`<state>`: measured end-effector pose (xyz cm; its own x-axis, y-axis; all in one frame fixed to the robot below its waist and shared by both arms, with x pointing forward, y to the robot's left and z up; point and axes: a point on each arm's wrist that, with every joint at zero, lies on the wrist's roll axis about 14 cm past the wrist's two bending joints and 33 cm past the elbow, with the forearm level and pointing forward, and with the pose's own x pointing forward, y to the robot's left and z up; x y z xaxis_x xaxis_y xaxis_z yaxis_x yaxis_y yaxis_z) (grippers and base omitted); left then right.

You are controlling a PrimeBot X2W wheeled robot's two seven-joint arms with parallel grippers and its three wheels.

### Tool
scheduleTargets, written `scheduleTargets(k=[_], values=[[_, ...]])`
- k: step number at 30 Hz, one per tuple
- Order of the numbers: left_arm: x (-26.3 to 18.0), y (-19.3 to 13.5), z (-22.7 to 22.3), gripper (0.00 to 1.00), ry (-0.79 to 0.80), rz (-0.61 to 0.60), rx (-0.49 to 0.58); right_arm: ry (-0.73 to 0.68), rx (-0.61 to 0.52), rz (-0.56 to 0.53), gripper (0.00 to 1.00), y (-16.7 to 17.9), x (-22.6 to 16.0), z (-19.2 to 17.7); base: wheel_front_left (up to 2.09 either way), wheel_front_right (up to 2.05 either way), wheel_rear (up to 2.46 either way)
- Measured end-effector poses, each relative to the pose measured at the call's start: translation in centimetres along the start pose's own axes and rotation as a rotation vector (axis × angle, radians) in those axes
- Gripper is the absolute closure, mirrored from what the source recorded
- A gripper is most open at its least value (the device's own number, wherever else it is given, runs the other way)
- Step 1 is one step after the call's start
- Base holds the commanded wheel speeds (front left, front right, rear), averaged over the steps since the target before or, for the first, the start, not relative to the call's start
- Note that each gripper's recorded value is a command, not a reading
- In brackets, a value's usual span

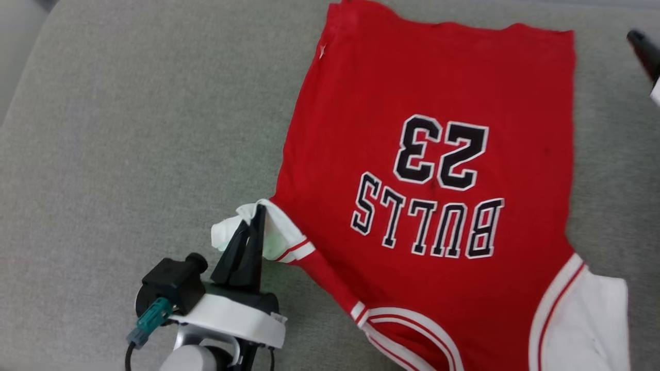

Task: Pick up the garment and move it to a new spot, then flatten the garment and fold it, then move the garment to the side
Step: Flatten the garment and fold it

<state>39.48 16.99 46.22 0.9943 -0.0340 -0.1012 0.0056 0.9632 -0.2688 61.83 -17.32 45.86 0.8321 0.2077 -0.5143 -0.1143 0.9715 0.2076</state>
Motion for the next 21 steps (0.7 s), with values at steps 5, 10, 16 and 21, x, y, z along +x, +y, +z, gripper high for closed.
scheduleTargets(k=[5, 10, 16, 21], values=[[1.0, 0.6, -0.4, 1.00, -0.001, 0.013, 0.012, 0.179, -0.015, 0.022, 0.00, 1.6, 4.3, -1.2, 0.00, 0.00, 0.00], [1.7, 1.3, -0.9, 1.00, 0.002, 0.033, 0.023, 0.290, -0.033, 0.043, 0.00, 2.9, 7.6, -3.6, 0.00, 0.00, 0.00], [1.9, 2.6, -2.4, 1.00, 0.038, 0.076, 0.031, 0.498, 0.008, 0.060, 0.00, 3.6, 9.9, -9.5, 0.00, 0.00, 0.00], [1.8, 2.6, -2.8, 1.00, 0.048, 0.077, 0.021, 0.547, 0.005, 0.055, 1.00, 3.4, 9.3, -10.0, 0.00, 0.00, 0.00]])
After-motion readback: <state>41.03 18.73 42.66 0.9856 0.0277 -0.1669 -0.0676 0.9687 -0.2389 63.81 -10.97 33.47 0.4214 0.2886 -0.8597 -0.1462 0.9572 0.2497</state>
